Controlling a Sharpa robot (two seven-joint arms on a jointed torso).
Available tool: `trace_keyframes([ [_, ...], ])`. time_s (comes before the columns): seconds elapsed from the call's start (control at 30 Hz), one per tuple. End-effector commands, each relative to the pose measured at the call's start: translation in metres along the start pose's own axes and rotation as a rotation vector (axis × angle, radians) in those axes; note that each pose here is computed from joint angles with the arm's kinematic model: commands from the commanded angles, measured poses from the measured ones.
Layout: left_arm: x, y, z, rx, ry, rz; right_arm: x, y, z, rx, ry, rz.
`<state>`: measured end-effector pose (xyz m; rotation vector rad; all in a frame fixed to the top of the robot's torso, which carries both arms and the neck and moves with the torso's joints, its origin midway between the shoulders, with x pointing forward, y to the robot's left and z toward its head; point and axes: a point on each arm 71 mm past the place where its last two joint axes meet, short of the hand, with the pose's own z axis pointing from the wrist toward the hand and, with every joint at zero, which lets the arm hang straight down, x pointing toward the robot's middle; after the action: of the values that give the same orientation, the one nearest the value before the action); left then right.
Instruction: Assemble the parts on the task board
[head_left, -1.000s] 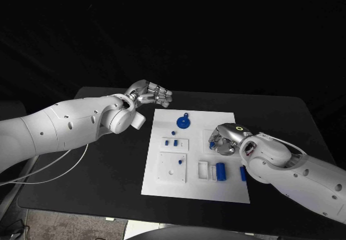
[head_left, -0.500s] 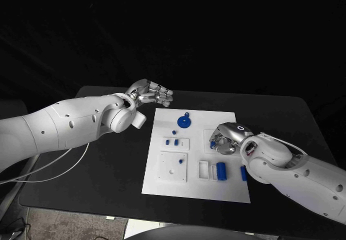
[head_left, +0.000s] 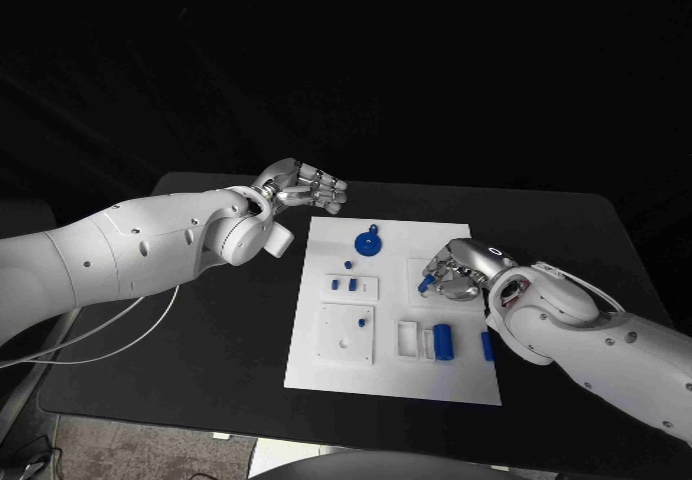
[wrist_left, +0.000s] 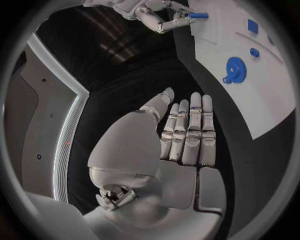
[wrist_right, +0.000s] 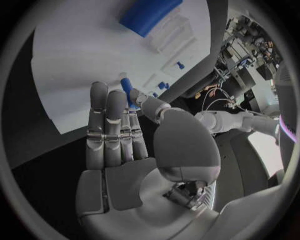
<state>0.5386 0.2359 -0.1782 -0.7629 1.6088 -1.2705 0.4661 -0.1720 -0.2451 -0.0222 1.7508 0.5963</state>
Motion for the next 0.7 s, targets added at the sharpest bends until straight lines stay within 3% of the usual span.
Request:
trace_keyframes([
  [0.03, 0.0013, -0.0015, 0.0006, 0.009, 0.012, -0.008, -0.003, -0.002, -0.001, 0.019, 0.003, 0.182],
  [0.33, 0.0005, -0.0013, 0.0009, 0.009, 0.008, -0.007, -0.008, 0.01, -0.005, -0.03, 0.02, 0.259],
  [0.7, 0.0011, -0.0014, 0.0023, 0.01, 0.008, -0.006, -0.003, 0.051, -0.005, -0.162, 0.02, 0.182],
])
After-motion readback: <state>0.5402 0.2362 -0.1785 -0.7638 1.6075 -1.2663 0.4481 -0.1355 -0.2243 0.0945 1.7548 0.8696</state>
